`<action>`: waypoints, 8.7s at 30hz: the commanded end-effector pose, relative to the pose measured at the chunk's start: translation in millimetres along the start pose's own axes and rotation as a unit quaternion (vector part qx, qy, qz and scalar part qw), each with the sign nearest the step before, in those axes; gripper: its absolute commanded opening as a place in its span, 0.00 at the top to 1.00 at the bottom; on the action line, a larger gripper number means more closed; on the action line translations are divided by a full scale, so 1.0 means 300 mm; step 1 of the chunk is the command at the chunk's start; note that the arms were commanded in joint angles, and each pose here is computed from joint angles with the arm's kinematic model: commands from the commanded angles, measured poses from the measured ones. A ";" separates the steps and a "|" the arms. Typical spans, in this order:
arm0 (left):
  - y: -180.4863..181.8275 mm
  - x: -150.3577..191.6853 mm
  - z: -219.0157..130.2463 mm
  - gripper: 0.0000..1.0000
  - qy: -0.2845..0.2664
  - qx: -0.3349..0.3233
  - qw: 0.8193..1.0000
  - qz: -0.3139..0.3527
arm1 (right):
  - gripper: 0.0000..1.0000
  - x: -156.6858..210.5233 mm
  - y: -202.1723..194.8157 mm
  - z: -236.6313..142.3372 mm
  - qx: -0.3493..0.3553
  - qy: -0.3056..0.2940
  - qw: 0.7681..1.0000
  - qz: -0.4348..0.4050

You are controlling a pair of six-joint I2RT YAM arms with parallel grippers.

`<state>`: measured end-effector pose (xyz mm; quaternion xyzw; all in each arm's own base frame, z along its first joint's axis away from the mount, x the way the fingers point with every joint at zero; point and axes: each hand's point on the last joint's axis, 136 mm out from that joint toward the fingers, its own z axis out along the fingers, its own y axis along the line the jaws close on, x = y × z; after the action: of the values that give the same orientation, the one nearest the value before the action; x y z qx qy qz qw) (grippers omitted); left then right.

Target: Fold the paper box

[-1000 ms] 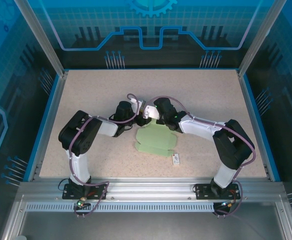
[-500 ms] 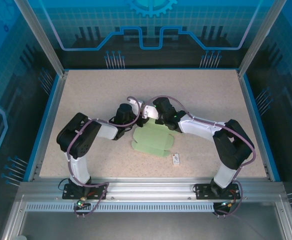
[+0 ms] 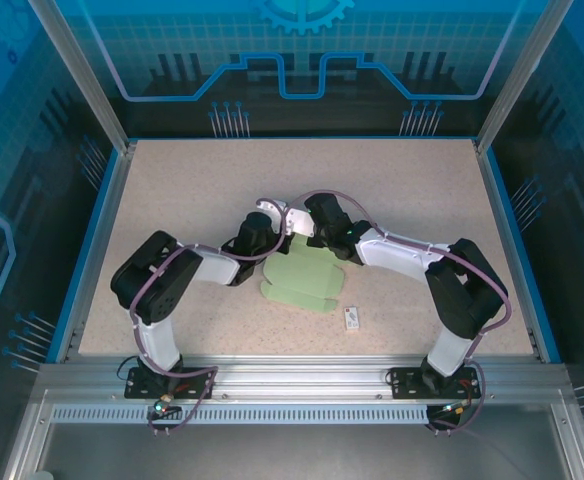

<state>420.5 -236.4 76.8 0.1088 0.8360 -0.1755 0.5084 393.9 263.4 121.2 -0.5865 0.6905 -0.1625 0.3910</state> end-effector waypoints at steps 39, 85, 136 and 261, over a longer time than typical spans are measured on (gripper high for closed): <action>0.069 0.124 -0.048 0.56 0.071 -0.010 0.997 0.016 | 1.00 0.039 -0.043 -0.020 0.005 0.013 0.999 0.030; 0.011 -0.029 -0.041 0.55 -0.013 0.015 1.000 -0.002 | 1.00 0.036 -0.006 -0.004 -0.003 0.016 1.000 0.024; 0.239 -0.128 -0.040 0.89 -0.023 -0.201 0.978 -0.046 | 1.00 -0.068 0.099 -0.098 -0.093 -0.058 0.992 0.066; -0.014 -0.113 -0.019 0.55 -0.014 0.058 0.998 -0.027 | 1.00 0.019 0.026 -0.084 -0.050 -0.024 0.994 0.090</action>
<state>414.9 -236.9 73.2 0.1227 0.8425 -0.2189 0.4767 379.7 255.9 130.3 -0.5325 0.7406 -0.0889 0.4001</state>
